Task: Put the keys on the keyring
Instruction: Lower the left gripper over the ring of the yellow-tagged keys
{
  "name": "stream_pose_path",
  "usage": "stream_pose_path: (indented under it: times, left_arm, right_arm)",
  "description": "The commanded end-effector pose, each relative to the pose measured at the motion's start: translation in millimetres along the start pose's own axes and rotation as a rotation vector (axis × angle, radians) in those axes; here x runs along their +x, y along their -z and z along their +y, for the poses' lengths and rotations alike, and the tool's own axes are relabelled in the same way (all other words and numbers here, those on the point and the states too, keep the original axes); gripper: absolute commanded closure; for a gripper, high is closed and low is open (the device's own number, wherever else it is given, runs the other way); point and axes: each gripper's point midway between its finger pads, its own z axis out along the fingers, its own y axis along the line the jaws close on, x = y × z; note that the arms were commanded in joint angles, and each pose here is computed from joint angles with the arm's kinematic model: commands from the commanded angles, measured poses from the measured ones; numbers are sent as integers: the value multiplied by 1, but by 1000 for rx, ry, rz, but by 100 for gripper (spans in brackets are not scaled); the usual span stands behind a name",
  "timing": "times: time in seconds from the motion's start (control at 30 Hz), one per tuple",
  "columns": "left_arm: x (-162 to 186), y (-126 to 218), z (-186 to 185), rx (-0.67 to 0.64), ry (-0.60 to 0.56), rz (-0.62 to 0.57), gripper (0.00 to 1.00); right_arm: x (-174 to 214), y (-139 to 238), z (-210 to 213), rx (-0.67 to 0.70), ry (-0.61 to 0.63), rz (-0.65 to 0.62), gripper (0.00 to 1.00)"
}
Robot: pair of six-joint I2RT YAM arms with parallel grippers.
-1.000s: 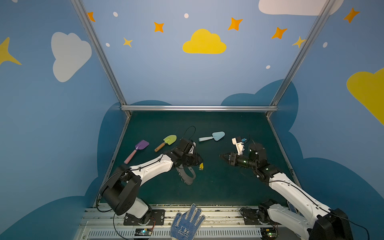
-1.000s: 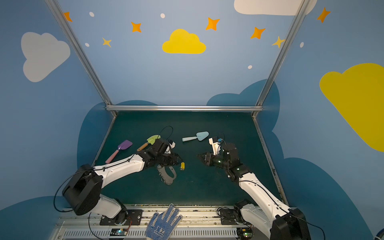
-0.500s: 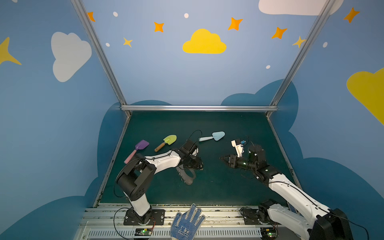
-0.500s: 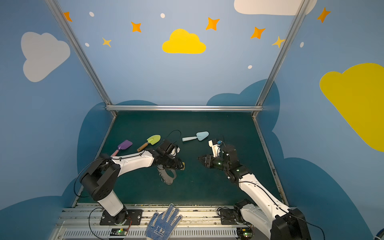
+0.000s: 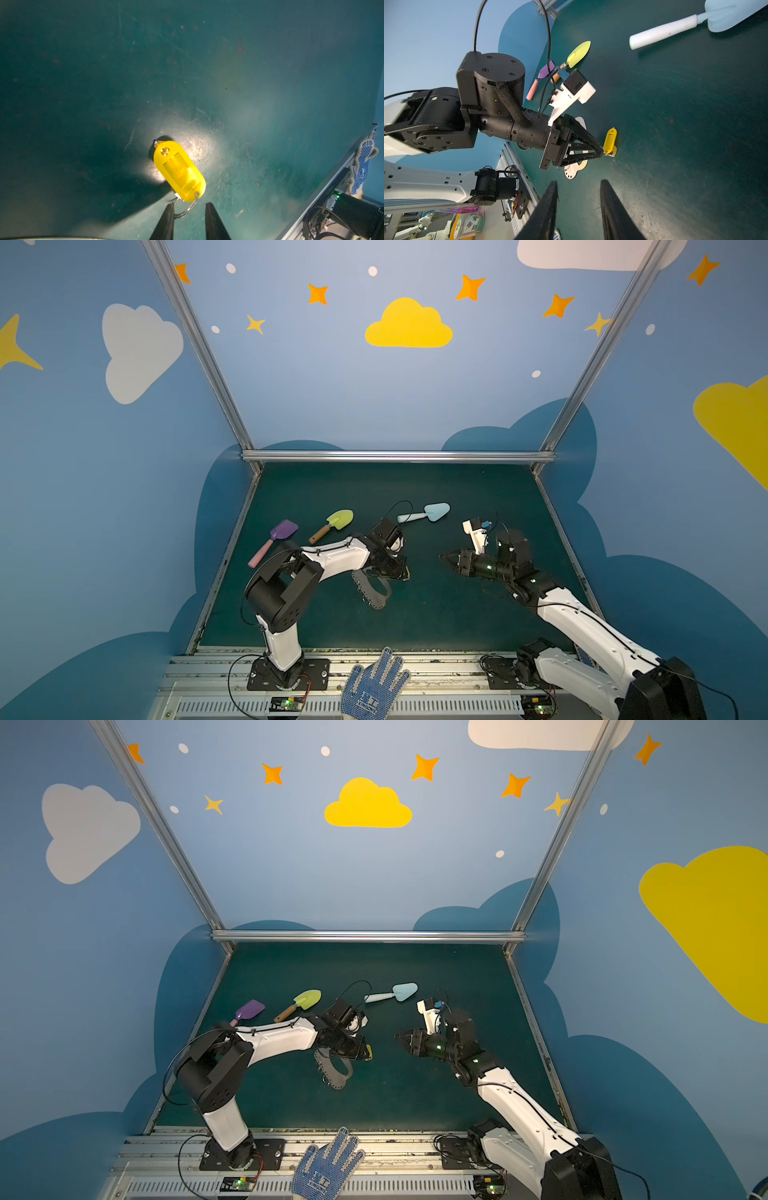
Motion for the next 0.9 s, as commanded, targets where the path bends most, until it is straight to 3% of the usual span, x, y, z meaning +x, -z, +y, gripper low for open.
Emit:
stream_pose_path:
  times: [0.0, 0.23, 0.27, 0.63, 0.67, 0.73, 0.87]
  left_arm:
    - [3, 0, 5, -36, -15, 8, 69]
    - [-5, 11, 2, -57, -39, -21, 87]
    - [-5, 12, -1, -44, -47, -19, 95]
    - [-12, 25, -13, -2, -28, -34, 96]
    - [-13, 27, -14, 1, -23, -39, 93]
    - [-16, 33, -16, 18, -5, -58, 73]
    - [-20, 44, -14, 53, 59, -78, 63]
  right_arm:
    - [0, 1, 1, -5, 15, -6, 63]
    - [-1, 3, 2, -3, 20, -12, 63]
    - [0, 3, 1, 2, 17, -14, 63]
    - [-1, 3, 0, 4, 15, -17, 63]
    - [-1, 3, 0, 3, 15, -16, 63]
    - [0, 4, 0, 5, 16, -15, 63]
    - [-1, 5, 1, 4, 20, -23, 63]
